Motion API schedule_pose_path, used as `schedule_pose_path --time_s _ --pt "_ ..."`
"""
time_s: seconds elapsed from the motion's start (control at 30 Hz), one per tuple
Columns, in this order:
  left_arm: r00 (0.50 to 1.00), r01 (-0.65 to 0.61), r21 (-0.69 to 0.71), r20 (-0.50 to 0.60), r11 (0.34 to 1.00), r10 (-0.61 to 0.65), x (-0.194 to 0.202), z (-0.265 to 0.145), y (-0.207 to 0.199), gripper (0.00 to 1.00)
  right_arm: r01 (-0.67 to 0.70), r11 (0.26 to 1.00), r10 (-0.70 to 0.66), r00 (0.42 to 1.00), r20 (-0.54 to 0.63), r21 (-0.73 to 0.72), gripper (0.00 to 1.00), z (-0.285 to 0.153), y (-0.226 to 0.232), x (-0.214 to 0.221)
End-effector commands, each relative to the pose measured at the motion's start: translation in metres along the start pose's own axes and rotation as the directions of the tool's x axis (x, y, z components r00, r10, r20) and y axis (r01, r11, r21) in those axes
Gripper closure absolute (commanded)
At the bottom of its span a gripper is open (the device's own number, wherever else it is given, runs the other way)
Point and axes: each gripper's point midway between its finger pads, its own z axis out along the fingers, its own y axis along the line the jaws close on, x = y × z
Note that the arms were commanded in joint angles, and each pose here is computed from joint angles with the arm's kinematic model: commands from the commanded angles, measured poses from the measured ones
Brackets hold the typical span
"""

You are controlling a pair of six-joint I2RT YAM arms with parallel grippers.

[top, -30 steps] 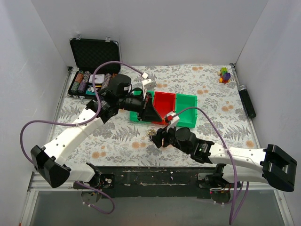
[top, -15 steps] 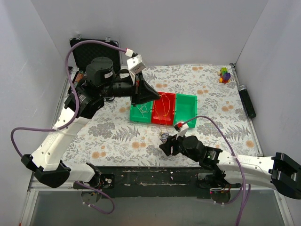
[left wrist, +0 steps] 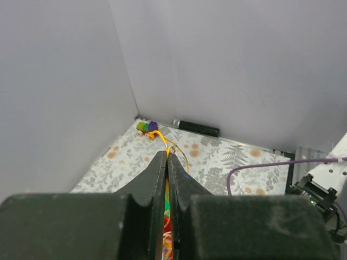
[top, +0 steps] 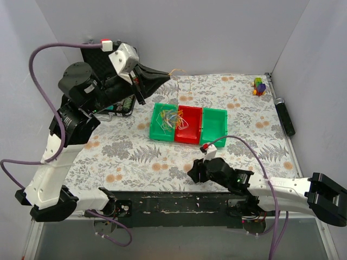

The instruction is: Untangle the cables

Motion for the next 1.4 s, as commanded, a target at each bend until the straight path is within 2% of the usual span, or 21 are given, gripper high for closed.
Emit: schedule_pose_path --time_s 0.0,0.17,0.37,0.63,0.73,1.0,1.2,1.37 --pt "0.989 -0.089 -0.070 0.113 0.994 0.096 -0.043 -0.018 0.005 1.00 -0.014 0.999 0.015 1.000 -0.027 0.031 0.43 0.001 -0.005 0.007" --pt "0.999 -0.052 0.018 0.017 0.998 0.052 -0.010 -0.019 -0.010 1.00 -0.003 1.000 0.003 0.999 0.032 -0.013 0.40 -0.005 0.008 -0.016" --pt "0.998 -0.009 0.021 -0.065 1.000 0.010 0.031 -0.021 -0.012 1.00 0.056 0.994 -0.036 0.979 0.199 -0.099 0.27 -0.031 0.043 -0.085" --pt "0.976 0.057 0.052 -0.214 0.997 -0.045 0.103 -0.026 -0.020 1.00 0.136 0.968 -0.049 0.927 0.373 -0.211 0.21 -0.071 0.092 -0.165" --pt "0.965 0.089 0.080 -0.253 0.993 -0.066 0.118 -0.027 -0.026 1.00 0.152 0.964 -0.054 0.914 0.402 -0.218 0.20 -0.077 0.099 -0.177" --pt "0.950 0.140 0.149 -0.298 0.979 -0.090 0.128 -0.027 -0.040 1.00 0.210 0.960 -0.096 0.867 0.489 -0.185 0.20 -0.079 0.112 -0.212" --pt "0.926 0.196 0.179 -0.357 0.964 -0.122 0.150 -0.032 -0.050 0.94 0.261 0.949 -0.132 0.840 0.526 -0.179 0.20 -0.086 0.125 -0.234" --pt "0.912 0.236 0.199 -0.383 0.951 -0.146 0.162 -0.037 -0.058 0.87 0.253 0.954 -0.141 0.851 0.505 -0.160 0.20 -0.077 0.119 -0.226"
